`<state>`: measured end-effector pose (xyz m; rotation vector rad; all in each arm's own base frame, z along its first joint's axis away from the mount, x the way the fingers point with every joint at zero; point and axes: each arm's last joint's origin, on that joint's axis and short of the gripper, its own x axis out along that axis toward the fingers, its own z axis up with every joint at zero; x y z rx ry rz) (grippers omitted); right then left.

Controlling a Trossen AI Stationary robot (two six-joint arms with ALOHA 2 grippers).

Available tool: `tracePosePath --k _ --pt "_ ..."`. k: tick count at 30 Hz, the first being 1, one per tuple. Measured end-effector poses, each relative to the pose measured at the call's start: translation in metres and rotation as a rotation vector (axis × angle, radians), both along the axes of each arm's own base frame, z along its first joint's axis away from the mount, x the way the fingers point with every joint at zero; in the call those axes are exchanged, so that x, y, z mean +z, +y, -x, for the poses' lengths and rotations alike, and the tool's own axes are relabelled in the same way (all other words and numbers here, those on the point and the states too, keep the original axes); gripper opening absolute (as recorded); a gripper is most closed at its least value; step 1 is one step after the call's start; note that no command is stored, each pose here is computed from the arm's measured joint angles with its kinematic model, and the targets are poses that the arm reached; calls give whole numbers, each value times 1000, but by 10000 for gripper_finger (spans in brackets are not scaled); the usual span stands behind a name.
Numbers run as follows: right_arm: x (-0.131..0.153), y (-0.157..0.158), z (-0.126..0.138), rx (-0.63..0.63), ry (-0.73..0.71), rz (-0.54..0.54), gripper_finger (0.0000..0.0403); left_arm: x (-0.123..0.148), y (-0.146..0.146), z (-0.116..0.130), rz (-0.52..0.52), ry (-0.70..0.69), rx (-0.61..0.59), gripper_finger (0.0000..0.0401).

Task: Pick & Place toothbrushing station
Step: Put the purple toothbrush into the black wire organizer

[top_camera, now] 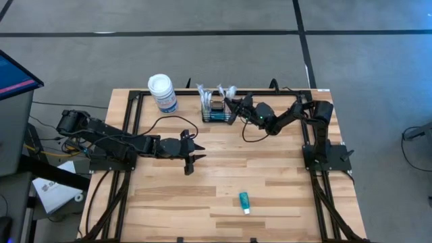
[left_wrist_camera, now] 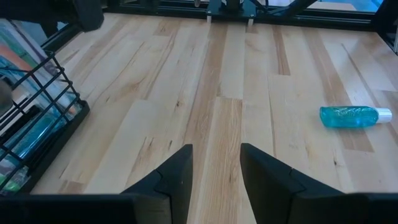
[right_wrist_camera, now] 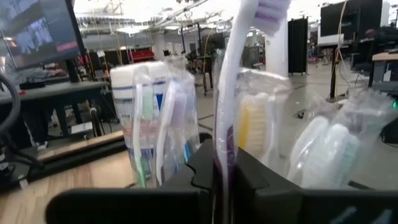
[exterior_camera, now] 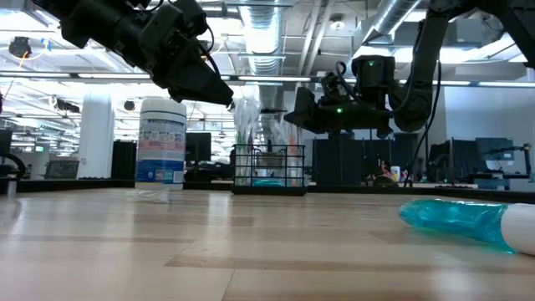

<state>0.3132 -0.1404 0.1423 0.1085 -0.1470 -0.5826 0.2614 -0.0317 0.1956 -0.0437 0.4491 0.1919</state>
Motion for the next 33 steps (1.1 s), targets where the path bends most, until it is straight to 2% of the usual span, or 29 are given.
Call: tracePosePath --k 25,33 --pt "1 1 0 51 -9 5 134 0 0 0 1 0 0 127" --pt "2 -1 1 47 -18 -2 128 0 0 0 1 0 0 127"
